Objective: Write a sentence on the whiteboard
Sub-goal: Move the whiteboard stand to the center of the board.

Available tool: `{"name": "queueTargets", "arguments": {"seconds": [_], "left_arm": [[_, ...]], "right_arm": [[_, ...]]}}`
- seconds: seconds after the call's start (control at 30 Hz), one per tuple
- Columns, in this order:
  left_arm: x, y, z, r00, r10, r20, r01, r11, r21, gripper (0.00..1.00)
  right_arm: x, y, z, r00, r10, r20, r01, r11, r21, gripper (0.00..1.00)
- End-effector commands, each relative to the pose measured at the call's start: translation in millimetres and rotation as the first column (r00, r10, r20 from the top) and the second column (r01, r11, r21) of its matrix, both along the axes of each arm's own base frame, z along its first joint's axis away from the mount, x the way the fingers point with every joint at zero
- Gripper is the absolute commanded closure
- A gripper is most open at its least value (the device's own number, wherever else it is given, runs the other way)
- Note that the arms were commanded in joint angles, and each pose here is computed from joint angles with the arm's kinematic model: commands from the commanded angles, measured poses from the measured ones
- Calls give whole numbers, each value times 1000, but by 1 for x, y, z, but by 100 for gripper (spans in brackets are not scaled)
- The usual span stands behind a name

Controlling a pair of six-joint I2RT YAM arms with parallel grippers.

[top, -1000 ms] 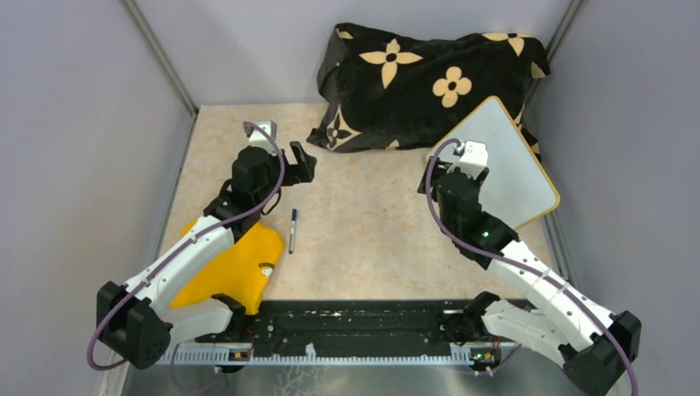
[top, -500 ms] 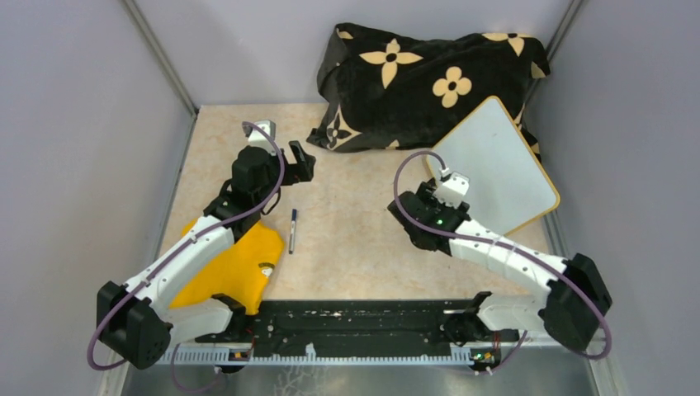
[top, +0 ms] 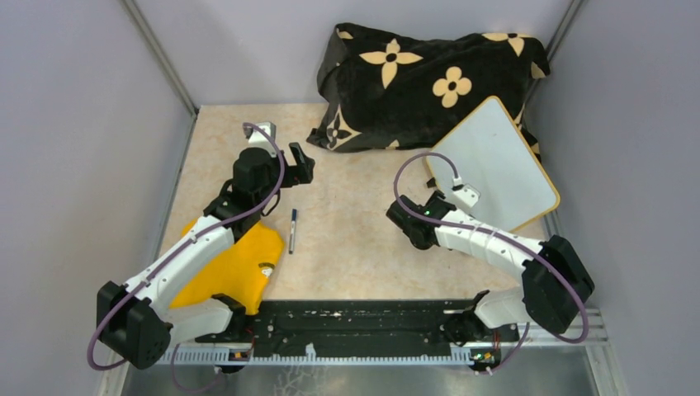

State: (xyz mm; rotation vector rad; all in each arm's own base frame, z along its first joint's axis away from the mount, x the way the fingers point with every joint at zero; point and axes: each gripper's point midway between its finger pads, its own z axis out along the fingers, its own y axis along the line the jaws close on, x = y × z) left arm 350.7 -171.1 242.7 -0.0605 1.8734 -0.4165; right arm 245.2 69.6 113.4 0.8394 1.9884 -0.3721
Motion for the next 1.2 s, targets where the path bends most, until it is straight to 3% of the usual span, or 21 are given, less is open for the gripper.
{"name": "queueTargets", "arguments": {"seconds": [0.0,0.57,1.0,1.17], "left_arm": [[-1,-2,12,1000,-1,14,2,1000,-26,1],[0,-5,6,1000,-7,-9,7,1000,-30,1],[0,-7,3,1000,-14,-19,13,999,-30,1],[1,-7,1,1000,-12,-25,11,1000,-26,1]], "right_arm": [[3,-10,-16,999,-38,-20,39,999,22,34],[21,-16,-45,995,-60,-80,61,998,17,49],[23,-34,-69,985,-108,-134,107,994,-9,52],[28,-35,-76,984,-98,-149,98,995,-8,60]]}}
